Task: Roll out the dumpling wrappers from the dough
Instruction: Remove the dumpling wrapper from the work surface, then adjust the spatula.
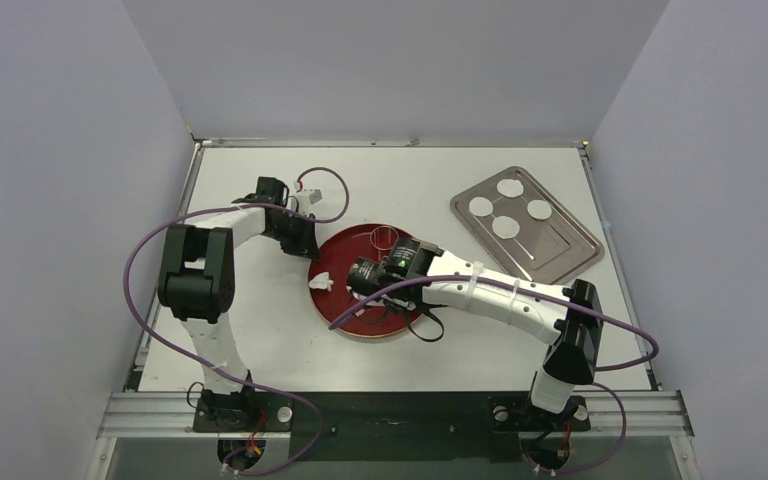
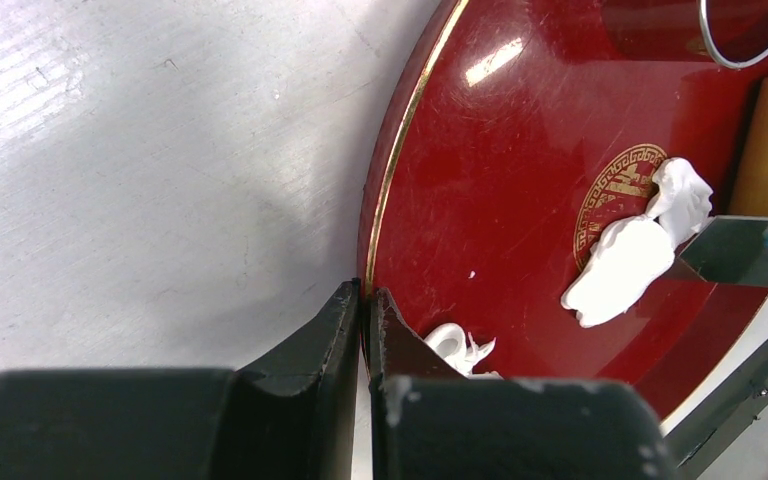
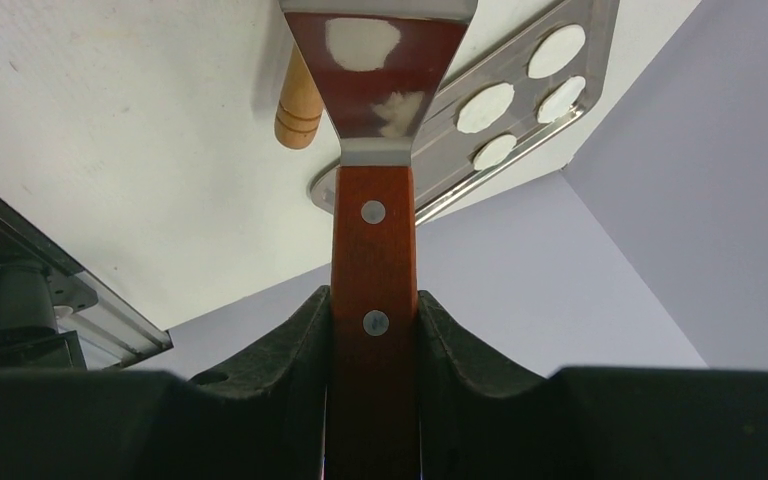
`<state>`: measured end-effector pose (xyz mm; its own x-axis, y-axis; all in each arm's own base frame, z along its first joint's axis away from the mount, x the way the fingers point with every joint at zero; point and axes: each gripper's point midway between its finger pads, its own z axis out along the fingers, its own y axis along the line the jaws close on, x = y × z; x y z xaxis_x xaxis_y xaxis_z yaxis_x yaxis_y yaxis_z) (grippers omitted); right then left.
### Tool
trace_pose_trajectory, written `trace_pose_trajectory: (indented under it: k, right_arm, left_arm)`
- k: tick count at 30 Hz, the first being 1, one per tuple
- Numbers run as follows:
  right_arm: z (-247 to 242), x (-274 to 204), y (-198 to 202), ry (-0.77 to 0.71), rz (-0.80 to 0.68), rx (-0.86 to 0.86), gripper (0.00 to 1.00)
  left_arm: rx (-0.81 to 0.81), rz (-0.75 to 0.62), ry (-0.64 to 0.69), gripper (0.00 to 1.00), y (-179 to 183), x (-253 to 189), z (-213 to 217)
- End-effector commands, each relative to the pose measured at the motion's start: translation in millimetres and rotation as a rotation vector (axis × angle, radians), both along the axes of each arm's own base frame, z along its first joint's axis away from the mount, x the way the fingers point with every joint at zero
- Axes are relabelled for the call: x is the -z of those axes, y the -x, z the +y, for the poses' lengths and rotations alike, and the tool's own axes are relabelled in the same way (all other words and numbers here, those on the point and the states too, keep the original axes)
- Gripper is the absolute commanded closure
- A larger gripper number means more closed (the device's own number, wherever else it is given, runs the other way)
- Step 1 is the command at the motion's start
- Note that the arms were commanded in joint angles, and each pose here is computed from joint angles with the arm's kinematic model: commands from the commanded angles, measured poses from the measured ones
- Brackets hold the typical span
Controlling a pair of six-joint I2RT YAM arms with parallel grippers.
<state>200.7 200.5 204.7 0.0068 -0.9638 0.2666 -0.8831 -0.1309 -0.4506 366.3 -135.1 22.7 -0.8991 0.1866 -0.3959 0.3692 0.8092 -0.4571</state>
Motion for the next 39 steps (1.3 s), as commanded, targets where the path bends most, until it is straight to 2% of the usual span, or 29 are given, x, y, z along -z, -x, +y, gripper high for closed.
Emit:
trace_pose_trajectory:
  k: [1,3,4,5,7,9,16,22,28,32,35,39]
  right_arm:
    - [-9.3,-19.7,-7.1,0.007,-0.065,0.001,1.0]
    - [-8.3,-29.6,-10.2,-0.015,-0.096,-0.001,1.0]
    - [-7.6,-33.6,-11.3,-0.023,-0.104,-0.006,1.0]
    - [-6.6,-40.7,-12.4,-0.045,-0.118,-0.009,1.0]
    - [-7.0,-47.4,-13.7,-0.063,-0.124,-0.02,1.0]
    - [-10.9,-50.0,-15.7,-0.062,-0.127,-0.022,1.0]
    - [-10.2,-59.9,-21.8,-0.185,-0.16,-0.012,1.0]
    - [1.3,-63.6,-19.2,-0.347,-0.155,-0.072,1.0]
    - [17.3,-67.2,-17.5,-0.482,-0.156,-0.161,1.0]
    - [35.2,-77.9,-11.9,-0.572,-0.145,-0.225,1.0]
    - [47.4,-86.6,-5.1,-0.617,-0.141,-0.296,1.0]
    - [61.3,-98.9,7.8,-0.668,-0.125,-0.384,1.0]
  left_arm:
    - [0.039,-0.063,0.081,1.0,-7.7,-35.6,-11.2]
    - [0.041,-0.064,0.085,1.0,-8.1,-36.9,-11.9]
    - [0.042,-0.064,0.086,0.96,-8.6,-37.6,-11.9]
    - [0.041,-0.067,0.088,0.86,-9.9,-38.7,-11.3]
    - [0.046,-0.075,0.097,0.73,-13.4,-43.5,-10.9]
    - [0.051,-0.09,0.13,0.68,-18.8,-52.0,-10.7]
    - [0.134,-0.183,0.263,0.61,-27.2,-93.2,-13.0]
    - [0.249,-0.356,0.445,0.56,-26.9,-181.2,-18.5]
    - [0.456,-0.53,0.478,0.54,8.3,-268.6,-23.1]
    - [0.678,-0.62,0.466,0.51,57.2,-319.9,-48.8]
    - [0.848,-0.555,0.469,0.49,104.3,-318.6,-85.4]
    - [0.924,-0.495,0.595,0.48,146.7,-323.7,-110.0]
